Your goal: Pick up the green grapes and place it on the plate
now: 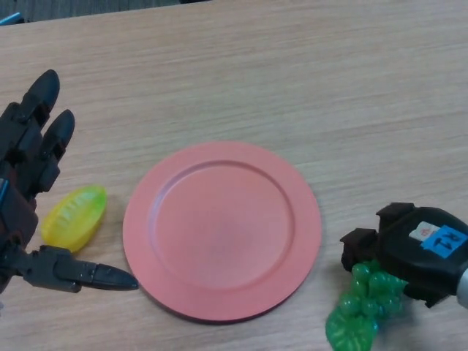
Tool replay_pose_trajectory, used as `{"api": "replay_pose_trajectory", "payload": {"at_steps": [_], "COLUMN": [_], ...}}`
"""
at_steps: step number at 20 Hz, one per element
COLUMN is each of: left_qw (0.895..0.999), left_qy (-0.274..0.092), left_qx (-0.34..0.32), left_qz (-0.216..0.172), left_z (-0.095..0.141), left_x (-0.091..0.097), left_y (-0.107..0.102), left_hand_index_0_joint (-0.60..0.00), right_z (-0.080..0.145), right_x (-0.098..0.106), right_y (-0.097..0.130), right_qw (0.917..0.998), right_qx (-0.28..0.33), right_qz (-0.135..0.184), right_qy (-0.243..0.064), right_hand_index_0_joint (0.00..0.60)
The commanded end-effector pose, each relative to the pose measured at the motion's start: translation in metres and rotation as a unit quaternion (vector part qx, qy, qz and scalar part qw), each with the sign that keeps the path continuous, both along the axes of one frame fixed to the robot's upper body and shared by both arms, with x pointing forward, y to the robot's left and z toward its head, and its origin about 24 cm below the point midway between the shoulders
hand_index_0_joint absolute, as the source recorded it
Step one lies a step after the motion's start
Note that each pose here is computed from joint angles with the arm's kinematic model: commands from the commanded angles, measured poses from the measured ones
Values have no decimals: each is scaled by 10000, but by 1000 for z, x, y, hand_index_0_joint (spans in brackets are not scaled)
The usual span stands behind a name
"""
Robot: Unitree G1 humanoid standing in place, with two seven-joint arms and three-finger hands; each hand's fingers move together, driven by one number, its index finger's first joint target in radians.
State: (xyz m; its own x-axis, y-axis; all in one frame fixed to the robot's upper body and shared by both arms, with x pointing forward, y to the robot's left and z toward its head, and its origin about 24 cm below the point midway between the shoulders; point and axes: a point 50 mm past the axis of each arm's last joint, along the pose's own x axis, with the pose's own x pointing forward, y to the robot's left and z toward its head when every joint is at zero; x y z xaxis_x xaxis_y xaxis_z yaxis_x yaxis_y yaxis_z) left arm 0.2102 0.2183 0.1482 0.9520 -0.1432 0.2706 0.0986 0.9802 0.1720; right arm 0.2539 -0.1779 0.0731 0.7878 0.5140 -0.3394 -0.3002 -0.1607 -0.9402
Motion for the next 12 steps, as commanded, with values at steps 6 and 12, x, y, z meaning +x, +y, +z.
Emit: {"api": "replay_pose_trajectory", "payload": {"at_steps": [6, 12], "left_qw": [9919, 9919], "left_qy": [-1229, -1264], "left_qx": [283, 121], "left_qz": [119, 62], "left_z": [36, 37], "left_x": [-14, -19], "left_y": [2, 1], "left_hand_index_0_joint": [0, 0], "right_z": [109, 139], "right_x": [-2, 1], "right_y": [28, 104], "right_qw": [9824, 9703], "right_qx": [1084, 1355], "right_qz": [48, 902], "right_qy": [-1519, -1791], "right_hand_index_0_joint": [600, 600]}}
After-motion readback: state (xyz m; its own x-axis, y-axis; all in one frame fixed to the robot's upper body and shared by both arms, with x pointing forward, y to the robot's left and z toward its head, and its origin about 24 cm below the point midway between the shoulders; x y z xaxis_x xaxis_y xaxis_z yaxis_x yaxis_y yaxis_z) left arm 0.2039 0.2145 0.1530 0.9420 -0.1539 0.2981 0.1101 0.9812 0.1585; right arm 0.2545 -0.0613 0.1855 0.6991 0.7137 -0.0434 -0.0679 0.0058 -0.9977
